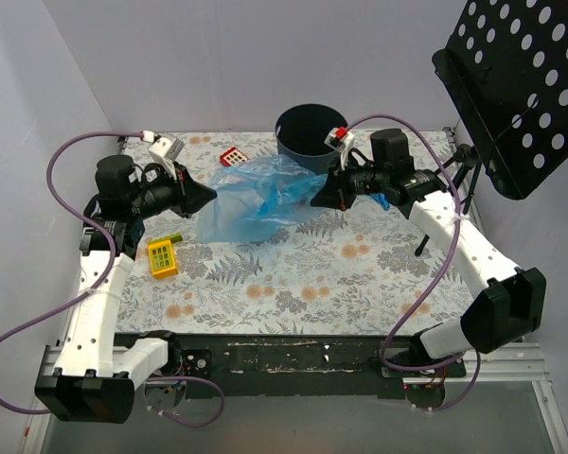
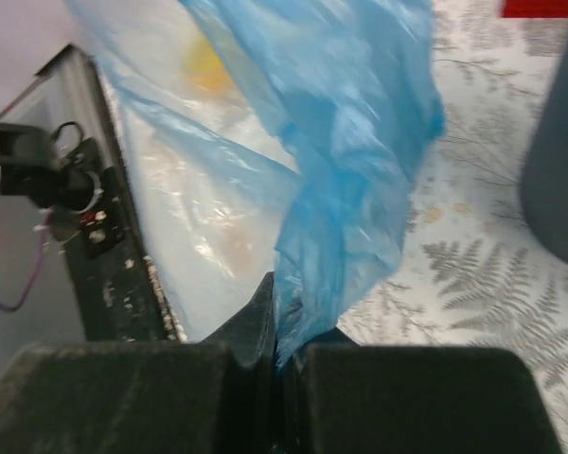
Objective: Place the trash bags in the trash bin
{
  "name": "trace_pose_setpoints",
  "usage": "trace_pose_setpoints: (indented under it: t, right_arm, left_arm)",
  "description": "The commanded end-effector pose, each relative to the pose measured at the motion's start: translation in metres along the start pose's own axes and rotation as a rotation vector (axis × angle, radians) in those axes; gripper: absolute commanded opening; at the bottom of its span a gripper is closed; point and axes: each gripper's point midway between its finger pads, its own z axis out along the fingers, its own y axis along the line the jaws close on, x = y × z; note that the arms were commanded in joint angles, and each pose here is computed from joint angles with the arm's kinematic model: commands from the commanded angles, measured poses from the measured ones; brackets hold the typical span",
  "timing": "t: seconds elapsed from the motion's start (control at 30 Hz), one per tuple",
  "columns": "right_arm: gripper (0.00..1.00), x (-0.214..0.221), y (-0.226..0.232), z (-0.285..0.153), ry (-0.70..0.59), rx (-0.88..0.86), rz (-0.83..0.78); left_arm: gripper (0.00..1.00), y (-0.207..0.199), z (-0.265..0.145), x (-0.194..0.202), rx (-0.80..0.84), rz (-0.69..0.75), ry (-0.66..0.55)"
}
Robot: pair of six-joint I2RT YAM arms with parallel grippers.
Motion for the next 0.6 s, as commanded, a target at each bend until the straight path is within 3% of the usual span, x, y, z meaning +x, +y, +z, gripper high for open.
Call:
trace_pose_setpoints:
  t: [0.0, 0.13, 0.27, 0.3, 0.43, 0.57]
  right_arm:
    - [0.01, -0.011, 0.033, 0.004, 0.037, -0.162, 0.036]
    - [0.01, -0.046, 0.001, 0.027, 0.025, -0.096, 0.022]
    - [0.01, -0.126, -0.046, 0.054, -0.079, 0.021, -0.023]
    - [0.01, -0.155, -0.060, 0.058, -0.135, 0.073, -0.076]
    - [0.01, -0.275, -0.079, 0.031, -0.496, 0.277, -0.373]
    - [0.01, -0.391, -0.018, -0.070, -1.046, 0.520, -0.723]
  left_arm:
    - [0.00, -0.021, 0.006, 0.009, 0.129, -0.150, 0.009]
    - [0.00, 0.032, 0.024, -0.006, -0.104, -0.189, -0.032]
    - [0.00, 0.076, 0.050, -0.056, -0.215, -0.136, -0.110]
    - [0.00, 0.076, 0.050, -0.090, -0.209, -0.083, -0.169]
    - [0.00, 0.070, 0.049, -0.200, -0.177, 0.092, -0.362]
    - [0.00, 0.032, 0.024, -0.291, -0.090, 0.293, -0.562]
